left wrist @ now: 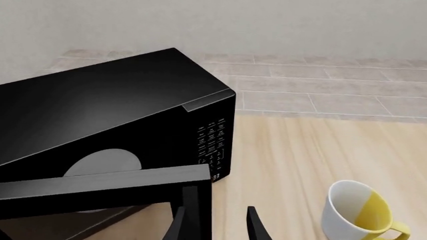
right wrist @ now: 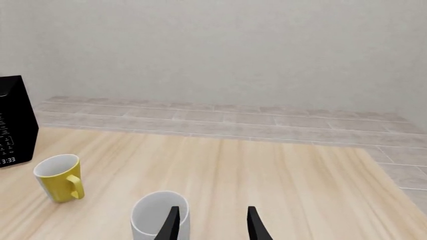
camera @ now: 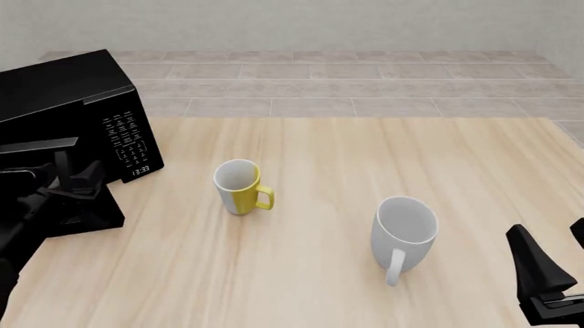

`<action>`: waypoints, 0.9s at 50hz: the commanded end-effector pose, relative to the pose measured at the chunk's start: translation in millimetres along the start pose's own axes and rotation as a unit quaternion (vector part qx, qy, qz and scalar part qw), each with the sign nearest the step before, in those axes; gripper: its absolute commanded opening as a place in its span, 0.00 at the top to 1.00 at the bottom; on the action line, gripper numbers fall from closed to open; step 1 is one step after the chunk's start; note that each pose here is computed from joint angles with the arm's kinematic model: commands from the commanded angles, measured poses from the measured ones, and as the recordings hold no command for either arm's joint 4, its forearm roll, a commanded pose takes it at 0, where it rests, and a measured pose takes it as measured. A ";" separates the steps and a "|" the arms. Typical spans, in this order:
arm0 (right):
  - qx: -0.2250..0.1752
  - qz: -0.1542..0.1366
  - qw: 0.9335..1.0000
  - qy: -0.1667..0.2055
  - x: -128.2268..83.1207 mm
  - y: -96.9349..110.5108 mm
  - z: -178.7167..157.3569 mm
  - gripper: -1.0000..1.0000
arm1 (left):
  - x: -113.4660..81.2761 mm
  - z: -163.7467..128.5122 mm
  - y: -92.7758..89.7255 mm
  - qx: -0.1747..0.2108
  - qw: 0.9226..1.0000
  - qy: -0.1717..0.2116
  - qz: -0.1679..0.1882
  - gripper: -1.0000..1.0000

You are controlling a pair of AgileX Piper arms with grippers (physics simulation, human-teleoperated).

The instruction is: Close the microwave.

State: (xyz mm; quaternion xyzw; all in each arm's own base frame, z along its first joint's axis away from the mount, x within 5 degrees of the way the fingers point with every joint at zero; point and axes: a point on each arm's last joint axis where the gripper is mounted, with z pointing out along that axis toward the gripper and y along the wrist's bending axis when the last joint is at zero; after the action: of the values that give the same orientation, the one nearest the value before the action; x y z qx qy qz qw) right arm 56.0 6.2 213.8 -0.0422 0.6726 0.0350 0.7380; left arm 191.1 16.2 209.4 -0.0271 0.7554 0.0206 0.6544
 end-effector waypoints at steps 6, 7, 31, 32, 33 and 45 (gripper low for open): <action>-0.003 -0.002 1.000 -0.003 -0.6 0.3 -0.1 0.00 | -3.8 29.5 10.0 -0.030 0.999 0.019 0.005 0.00; -0.003 -0.002 1.000 -0.004 -0.7 0.3 -0.1 0.00 | -5.3 30.3 10.6 -0.031 0.999 0.019 0.004 0.00; -0.006 0.006 1.000 -0.003 -0.5 0.7 -0.1 0.00 | -8.2 77.8 23.9 -0.050 0.998 0.043 -0.007 0.00; -0.007 0.006 1.000 -0.003 -0.6 0.7 -0.1 0.00 | -8.6 78.9 24.3 -0.050 0.998 0.043 -0.007 0.00; -0.007 0.006 1.000 -0.004 -0.6 0.7 -0.1 0.00 | -9.3 79.8 24.4 -0.050 0.998 0.044 -0.009 0.00; -0.008 0.007 1.000 -0.003 -0.4 1.0 0.0 0.00 | -12.8 94.7 32.2 -0.061 0.997 0.052 -0.015 0.00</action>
State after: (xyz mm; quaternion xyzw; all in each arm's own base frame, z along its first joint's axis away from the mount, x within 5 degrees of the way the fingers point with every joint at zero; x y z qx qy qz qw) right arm 55.8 7.0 214.3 -0.0435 0.6702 0.0440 0.7396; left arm 262.7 43.9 215.8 -0.0586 0.7730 0.0469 0.6300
